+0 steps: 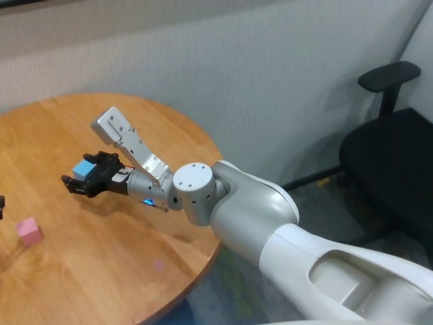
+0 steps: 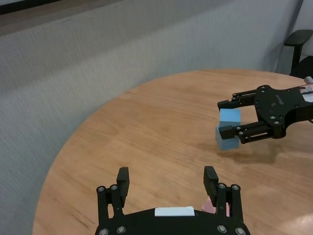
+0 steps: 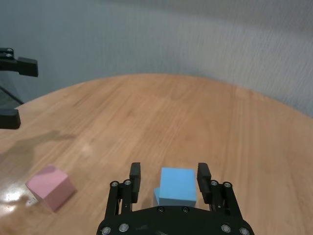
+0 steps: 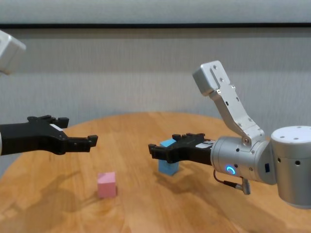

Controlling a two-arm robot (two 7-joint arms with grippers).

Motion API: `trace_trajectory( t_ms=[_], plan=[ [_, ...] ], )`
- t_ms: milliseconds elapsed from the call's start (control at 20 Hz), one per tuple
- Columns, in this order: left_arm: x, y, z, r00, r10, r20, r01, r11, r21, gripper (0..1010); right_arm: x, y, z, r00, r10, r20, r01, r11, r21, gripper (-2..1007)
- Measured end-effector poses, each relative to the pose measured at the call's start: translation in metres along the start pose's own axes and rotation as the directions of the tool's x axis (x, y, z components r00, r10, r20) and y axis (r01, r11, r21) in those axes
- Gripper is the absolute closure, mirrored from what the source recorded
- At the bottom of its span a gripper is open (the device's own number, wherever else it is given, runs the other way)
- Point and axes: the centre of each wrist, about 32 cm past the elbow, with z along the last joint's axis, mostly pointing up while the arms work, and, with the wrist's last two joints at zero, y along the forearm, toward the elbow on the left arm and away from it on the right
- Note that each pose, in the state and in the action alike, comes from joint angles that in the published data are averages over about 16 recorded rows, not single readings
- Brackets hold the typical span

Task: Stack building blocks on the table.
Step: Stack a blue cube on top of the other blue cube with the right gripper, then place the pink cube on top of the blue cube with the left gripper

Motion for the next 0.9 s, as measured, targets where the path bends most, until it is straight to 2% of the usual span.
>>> trace_trajectory(
  t_ms=[200,400,650,900],
  plan=[
    [0.0000,0.000,0.0000,1.000,0.000,0.000,0.000,1.0000,0.000,10,0.0023,-0.0051,0.0052,1.0000,-0.009,0.005,0.009,0.9997,0.024,196],
    [0.0000,0.000,0.0000,1.000,0.000,0.000,0.000,1.0000,0.000,10,0.0081,-0.0164,0.0115,0.9995,-0.031,0.009,0.030,0.9980,0.055,100],
    [0.0000,0.000,0.0000,1.000,0.000,0.000,0.000,1.0000,0.000,10,0.0183,-0.0399,0.0167,0.9974,-0.071,0.011,0.069,0.9937,0.088,26],
    [0.0000,0.000,0.0000,1.000,0.000,0.000,0.000,1.0000,0.000,10,0.0275,-0.0680,0.0156,0.9941,-0.109,0.006,0.108,0.9894,0.097,1]
  ],
)
